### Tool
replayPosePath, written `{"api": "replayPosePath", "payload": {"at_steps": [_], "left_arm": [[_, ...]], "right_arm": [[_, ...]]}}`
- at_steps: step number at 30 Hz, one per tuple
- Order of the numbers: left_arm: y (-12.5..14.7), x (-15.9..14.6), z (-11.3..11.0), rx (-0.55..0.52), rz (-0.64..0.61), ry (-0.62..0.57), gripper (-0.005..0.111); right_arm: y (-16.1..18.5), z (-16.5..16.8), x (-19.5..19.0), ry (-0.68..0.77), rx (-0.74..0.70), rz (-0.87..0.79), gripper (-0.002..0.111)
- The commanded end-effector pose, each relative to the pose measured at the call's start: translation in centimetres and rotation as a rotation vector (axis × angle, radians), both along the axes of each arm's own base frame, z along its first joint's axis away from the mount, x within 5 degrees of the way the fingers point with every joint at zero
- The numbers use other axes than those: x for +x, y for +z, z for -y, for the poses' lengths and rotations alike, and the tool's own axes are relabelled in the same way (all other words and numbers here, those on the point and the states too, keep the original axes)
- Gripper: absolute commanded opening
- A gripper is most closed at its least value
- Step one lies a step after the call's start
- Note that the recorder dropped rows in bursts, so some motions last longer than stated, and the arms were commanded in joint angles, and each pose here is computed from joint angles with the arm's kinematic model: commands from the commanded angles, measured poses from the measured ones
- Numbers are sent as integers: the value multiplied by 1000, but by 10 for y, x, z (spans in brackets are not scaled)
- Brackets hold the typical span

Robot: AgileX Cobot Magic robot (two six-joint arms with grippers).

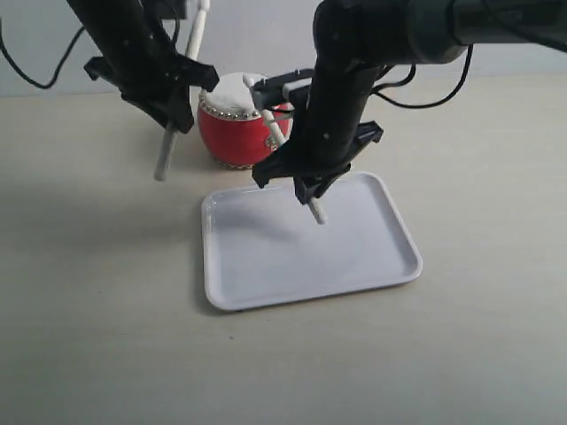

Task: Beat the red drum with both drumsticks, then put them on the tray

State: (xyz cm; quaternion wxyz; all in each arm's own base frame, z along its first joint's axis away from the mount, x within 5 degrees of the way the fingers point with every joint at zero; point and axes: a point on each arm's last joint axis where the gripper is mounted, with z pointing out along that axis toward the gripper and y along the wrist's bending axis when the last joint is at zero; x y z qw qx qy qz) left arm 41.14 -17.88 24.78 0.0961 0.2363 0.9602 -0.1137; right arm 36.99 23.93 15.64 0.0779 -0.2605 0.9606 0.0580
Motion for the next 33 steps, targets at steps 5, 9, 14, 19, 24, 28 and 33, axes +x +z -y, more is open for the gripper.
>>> {"api": "replayPosePath", "payload": {"at_steps": [5, 9, 14, 19, 24, 28, 33], "left_arm": [[-5, 2, 0, 9, -7, -3, 0], [-46, 10, 3, 42, -89, -7, 0], [-94, 15, 6, 74, -189, -8, 0], [-92, 15, 8, 47, -196, 0, 0], [-61, 12, 7, 23, -134, 1, 0], [-19, 4, 4, -11, -51, 13, 0], [39, -12, -1, -69, 63, 19, 0]], "right_arm": [[46, 5, -7, 5, 37, 63, 0], [86, 12, -21, 3, 74, 76, 0], [144, 20, -37, 0, 175, 207, 0], [155, 20, -33, -5, 217, 305, 0], [94, 9, -11, 6, 114, 209, 0], [22, 1, 1, 1, 33, 59, 0], [-22, -5, 2, -30, 30, -53, 0]]}}
